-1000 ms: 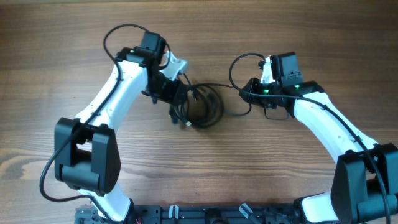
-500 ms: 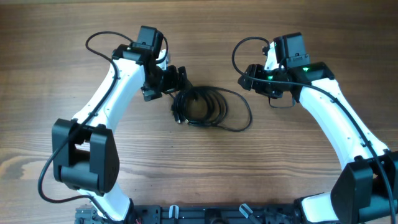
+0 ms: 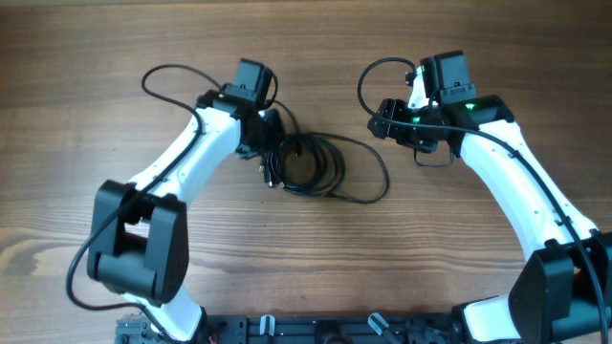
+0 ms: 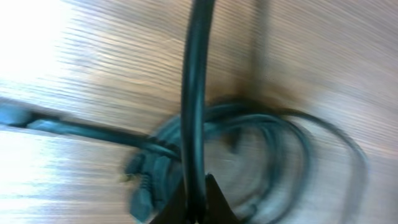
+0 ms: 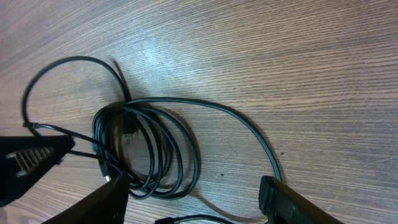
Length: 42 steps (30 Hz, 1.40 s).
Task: Untangle cables
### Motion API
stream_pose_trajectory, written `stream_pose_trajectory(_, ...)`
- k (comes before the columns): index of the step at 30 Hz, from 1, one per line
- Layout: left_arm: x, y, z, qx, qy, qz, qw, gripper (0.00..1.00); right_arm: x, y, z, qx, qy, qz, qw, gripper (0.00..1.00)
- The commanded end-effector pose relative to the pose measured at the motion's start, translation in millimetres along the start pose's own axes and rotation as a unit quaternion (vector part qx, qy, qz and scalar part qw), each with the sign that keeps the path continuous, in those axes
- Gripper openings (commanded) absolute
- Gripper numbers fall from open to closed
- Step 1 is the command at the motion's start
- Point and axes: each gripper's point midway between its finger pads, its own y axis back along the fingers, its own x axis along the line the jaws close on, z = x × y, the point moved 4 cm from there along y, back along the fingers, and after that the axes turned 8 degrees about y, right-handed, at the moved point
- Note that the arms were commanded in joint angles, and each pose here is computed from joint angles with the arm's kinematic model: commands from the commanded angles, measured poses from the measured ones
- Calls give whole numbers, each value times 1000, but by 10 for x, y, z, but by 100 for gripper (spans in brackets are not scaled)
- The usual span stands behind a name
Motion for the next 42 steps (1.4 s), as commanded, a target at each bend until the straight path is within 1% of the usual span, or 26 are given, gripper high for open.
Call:
stream_pose_trajectory(1,-812,964,16,-5,-128,-217,968,4,-10,16,76,-12,2,-8,1000,70)
stream_pose_trajectory(3,-1052,1419,-81,5,-156,-300,941,4,-9,16,77,-12,2,-8,1000,70)
stream_pose_trajectory(4,-1096,1526,-120,10,-164,-320,933,4,-10,16,75,-12,2,-8,1000,70)
stream_pose_trajectory(5,-1164,1708,-198,20,-179,-356,917,4,-9,16,75,-11,2,-7,1000,70)
stream_pose_trajectory(8,-1215,1866,-245,24,-192,-389,900,4,22,16,67,-8,3,5,1000,70)
stream_pose_trajectory(11,-1270,2007,-200,31,-189,-432,881,4,89,18,56,-2,5,29,1000,70)
stream_pose_trajectory(13,-1276,2059,-167,30,-191,-446,874,4,103,19,51,-1,5,35,999,70)
stream_pose_trajectory(16,-1241,2120,-106,35,-180,-460,869,4,112,20,61,-3,6,37,999,70)
stream_pose_trajectory(17,-1224,2133,-70,35,-169,-461,870,4,114,20,68,-5,6,38,999,70)
stream_pose_trajectory(20,-1277,2255,48,30,-138,-485,863,4,142,21,59,-1,4,47,999,70)
stream_pose_trajectory(22,-1328,2323,91,36,-108,-498,860,4,141,19,52,0,0,46,999,69)
stream_pose_trajectory(24,-1382,2404,135,46,-72,-511,855,4,127,0,29,6,-24,45,999,68)
stream_pose_trajectory(26,-1427,2479,169,62,-33,-523,849,4,113,-14,2,12,-26,42,999,69)
stream_pose_trajectory(28,-1458,2534,190,72,-10,-532,844,4,113,-14,1,12,-26,42,999,68)
stream_pose_trajectory(30,-1464,2548,195,82,7,-533,842,4,114,-14,4,11,-21,43,999,68)
stream_pose_trajectory(32,-1465,2548,194,105,43,-529,841,4,117,-13,0,12,-10,44,999,68)
stream_pose_trajectory(38,-1465,2547,193,110,52,-527,841,4,122,-18,-22,20,-44,47,998,68)
stream_pose_trajectory(42,-1465,2546,193,110,52,-527,841,4,211,-105,-93,54,-51,90,993,70)
